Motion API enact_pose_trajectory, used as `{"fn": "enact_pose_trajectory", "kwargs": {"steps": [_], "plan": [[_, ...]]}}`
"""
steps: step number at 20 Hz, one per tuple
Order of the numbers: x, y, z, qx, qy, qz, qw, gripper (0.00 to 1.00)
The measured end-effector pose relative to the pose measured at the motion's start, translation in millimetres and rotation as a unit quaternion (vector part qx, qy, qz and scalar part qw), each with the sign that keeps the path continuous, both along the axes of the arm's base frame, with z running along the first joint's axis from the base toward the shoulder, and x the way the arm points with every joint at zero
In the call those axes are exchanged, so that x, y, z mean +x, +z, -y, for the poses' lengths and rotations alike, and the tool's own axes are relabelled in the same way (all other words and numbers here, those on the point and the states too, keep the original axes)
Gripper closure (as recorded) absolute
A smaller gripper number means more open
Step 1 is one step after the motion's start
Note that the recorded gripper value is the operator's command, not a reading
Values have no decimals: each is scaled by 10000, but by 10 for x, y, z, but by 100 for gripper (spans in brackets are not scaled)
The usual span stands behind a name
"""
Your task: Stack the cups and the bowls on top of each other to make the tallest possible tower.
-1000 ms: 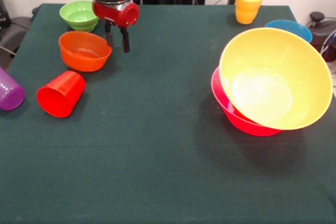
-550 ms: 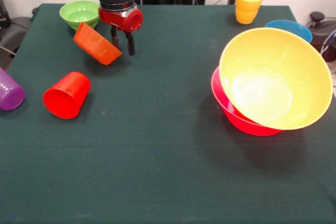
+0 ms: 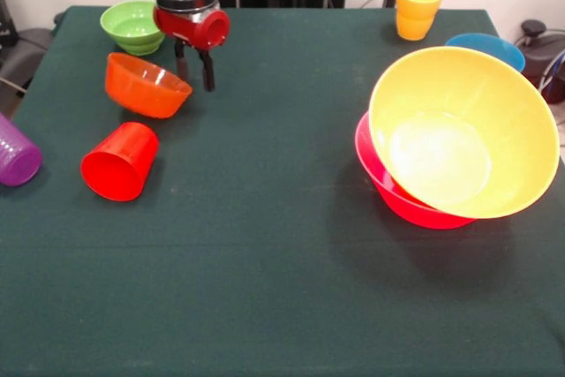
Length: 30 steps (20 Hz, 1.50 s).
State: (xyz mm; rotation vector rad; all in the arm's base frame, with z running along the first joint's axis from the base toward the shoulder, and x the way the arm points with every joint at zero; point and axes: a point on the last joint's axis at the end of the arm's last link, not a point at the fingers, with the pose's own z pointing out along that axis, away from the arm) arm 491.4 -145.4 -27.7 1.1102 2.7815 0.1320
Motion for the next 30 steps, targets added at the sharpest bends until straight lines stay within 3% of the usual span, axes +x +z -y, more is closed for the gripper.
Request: {"fn": "enact_pose_trajectory", "kwargs": {"steps": [6, 30], "plan": [[66, 121, 120, -108, -47, 117, 9999, 0], [120, 98, 318, -168, -187, 191, 9995, 0]]}}
